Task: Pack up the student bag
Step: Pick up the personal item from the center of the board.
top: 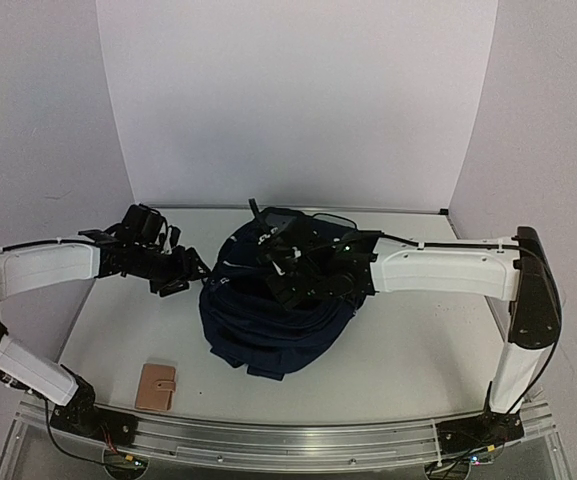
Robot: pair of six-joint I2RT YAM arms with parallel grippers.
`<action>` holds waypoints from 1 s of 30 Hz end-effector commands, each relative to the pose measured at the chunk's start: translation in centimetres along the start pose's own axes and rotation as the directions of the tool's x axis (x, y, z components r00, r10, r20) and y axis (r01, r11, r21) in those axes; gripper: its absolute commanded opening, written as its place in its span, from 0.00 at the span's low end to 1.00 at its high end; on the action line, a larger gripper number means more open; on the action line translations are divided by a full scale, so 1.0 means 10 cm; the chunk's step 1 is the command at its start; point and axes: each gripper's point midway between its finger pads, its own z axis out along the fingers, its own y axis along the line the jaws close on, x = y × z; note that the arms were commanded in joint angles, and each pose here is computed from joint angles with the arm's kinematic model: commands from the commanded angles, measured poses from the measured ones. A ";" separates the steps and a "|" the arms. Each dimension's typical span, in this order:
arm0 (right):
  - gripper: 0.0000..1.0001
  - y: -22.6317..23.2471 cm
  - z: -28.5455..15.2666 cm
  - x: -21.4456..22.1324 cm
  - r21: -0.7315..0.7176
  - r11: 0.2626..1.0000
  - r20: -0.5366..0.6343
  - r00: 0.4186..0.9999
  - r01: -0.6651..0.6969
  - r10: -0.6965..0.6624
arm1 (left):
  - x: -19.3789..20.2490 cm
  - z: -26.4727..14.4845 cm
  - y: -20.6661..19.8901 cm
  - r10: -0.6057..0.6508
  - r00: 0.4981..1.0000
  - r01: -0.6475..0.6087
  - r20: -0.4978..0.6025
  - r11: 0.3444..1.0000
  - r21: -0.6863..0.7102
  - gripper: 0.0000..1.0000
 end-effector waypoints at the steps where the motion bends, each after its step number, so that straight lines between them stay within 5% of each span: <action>1: 0.00 -0.33 0.02 -0.20 0.100 0.985 0.056 0.989 -0.142 0.137 | 0.46 -0.26 0.79 -0.213 0.976 0.216 0.038 0.937 -0.276 0.75; 10: 0.00 -0.45 0.16 -0.25 0.084 0.969 0.074 0.972 -0.230 0.224 | 1.24 -0.71 1.42 -0.377 0.926 0.325 0.017 0.776 -0.541 0.76; 23: 0.00 -0.44 0.22 -0.42 0.043 0.963 0.104 0.960 -0.266 0.260 | 1.89 -0.60 1.32 -0.404 0.892 0.247 -0.202 0.811 -0.530 0.80; 30: 0.00 -0.45 0.22 -0.46 0.036 0.960 0.113 0.956 -0.278 0.272 | 1.90 -0.30 1.08 -0.387 0.888 0.265 -0.248 0.872 -0.412 0.65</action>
